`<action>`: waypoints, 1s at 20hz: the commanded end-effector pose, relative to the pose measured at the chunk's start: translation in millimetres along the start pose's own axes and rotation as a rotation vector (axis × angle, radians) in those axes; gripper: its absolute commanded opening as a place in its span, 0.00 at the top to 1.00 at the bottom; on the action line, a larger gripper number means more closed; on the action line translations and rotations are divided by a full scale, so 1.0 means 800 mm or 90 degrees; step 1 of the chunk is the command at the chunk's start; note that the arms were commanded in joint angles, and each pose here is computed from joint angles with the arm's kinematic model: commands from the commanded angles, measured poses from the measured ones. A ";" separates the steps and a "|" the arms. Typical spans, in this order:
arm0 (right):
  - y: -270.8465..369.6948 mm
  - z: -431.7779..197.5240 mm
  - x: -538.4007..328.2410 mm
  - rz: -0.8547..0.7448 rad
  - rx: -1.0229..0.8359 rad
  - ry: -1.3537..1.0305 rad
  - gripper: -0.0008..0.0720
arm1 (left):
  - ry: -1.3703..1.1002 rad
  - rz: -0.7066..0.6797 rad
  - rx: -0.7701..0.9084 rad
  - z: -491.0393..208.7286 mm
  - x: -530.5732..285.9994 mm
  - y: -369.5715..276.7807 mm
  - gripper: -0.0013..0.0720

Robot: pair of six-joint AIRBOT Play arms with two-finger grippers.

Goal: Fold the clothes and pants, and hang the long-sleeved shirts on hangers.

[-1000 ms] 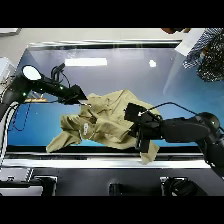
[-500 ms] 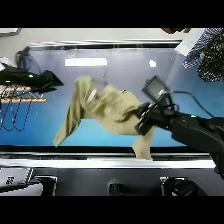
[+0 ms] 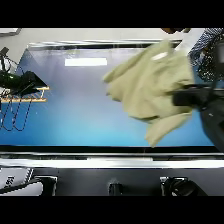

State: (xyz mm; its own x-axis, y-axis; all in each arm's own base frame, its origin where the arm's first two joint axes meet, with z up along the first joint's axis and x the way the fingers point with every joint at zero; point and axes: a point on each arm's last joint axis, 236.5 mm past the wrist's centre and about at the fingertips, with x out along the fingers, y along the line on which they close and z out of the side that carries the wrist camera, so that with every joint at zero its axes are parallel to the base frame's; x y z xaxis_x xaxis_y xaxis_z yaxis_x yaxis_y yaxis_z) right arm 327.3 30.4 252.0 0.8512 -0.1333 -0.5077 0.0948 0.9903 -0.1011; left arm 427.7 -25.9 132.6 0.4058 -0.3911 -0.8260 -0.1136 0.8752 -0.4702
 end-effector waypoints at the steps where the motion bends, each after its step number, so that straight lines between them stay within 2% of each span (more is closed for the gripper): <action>1: -0.132 -0.004 -0.048 -0.281 0.078 0.034 0.96 | 0.002 0.007 -0.003 0.000 -0.001 0.006 0.24; 5: -0.193 -0.012 -0.098 -0.428 0.112 0.058 0.96 | 0.002 0.007 -0.003 0.000 -0.001 0.006 0.25; 10: -0.212 0.011 -0.115 -0.455 0.191 0.013 0.96 | 0.002 0.007 -0.003 0.000 0.000 0.006 0.25; 17: -0.311 0.015 -0.152 -0.560 0.255 0.021 0.96 | 0.005 0.007 -0.004 0.000 0.002 0.007 0.25; 20: -0.349 0.025 -0.171 -0.610 0.265 -0.022 0.96 | 0.005 0.007 -0.004 0.000 0.002 0.007 0.25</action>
State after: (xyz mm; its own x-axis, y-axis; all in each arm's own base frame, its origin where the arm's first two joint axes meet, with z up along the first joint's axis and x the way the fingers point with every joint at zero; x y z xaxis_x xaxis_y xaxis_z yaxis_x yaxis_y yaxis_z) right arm 203.7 -202.6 350.1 0.3615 -0.8412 -0.4022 0.8793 0.4510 -0.1529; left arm 427.2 -22.1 128.7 0.3969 -0.3838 -0.8338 -0.1233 0.8778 -0.4628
